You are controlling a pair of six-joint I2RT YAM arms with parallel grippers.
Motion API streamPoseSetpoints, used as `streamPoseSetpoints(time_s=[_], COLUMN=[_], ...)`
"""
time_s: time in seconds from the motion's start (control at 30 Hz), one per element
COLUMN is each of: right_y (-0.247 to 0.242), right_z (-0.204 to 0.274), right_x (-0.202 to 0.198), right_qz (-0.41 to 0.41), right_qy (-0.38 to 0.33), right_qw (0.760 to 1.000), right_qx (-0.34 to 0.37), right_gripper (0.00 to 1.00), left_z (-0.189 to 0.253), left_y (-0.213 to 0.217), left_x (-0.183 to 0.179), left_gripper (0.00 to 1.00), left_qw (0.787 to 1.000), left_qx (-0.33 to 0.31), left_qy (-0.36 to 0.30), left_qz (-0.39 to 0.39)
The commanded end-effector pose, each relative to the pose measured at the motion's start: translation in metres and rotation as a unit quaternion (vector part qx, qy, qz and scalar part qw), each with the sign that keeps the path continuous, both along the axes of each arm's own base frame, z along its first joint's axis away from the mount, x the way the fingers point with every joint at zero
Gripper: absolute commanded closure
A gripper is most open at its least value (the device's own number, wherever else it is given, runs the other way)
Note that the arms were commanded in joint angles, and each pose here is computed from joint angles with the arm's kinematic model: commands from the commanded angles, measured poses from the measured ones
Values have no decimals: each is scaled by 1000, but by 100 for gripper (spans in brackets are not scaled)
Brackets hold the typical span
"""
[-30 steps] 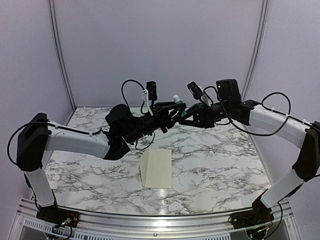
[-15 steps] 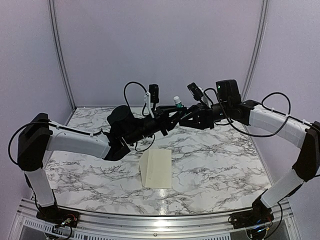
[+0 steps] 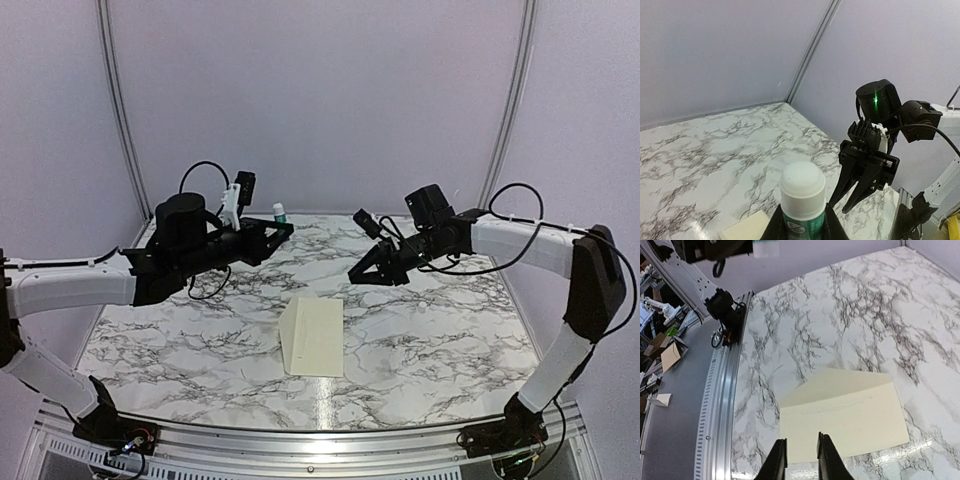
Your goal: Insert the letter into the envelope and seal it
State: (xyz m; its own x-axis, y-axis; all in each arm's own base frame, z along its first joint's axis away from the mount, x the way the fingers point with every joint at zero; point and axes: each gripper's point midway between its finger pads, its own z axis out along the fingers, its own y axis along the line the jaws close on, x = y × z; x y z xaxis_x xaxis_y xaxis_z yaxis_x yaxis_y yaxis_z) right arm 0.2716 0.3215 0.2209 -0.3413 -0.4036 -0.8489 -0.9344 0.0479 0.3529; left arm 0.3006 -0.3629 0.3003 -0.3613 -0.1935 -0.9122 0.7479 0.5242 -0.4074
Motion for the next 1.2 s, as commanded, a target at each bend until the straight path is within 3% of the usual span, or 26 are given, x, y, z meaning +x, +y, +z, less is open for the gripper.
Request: streamPoseSetpoints(time_s=[0.0,0.2,0.4,0.77,1.17], right_y=[11,38,45,32,29], right_z=[-33,-79,-117,-163,-193], right_x=[7,0,11,17,12], right_qz=[5,38,30,2,5], right_qy=[2,41,68,69,102], right_qw=[999,994,988,979,971], right_qx=[-49,-92,-134,-194,-216], right_gripper=[87,98,100,100,100], left_z=[-72,-123,-173,-222,-245], left_y=[48,91,106,87,64], left_x=[1,4,5,-4,-12], left_gripper=[100,100,100,100,100], left_qw=[987,965,946,931,922], left_qx=[121,170,180,159,166], left_qy=[97,176,253,325,349], left_qz=[52,90,94,47,10])
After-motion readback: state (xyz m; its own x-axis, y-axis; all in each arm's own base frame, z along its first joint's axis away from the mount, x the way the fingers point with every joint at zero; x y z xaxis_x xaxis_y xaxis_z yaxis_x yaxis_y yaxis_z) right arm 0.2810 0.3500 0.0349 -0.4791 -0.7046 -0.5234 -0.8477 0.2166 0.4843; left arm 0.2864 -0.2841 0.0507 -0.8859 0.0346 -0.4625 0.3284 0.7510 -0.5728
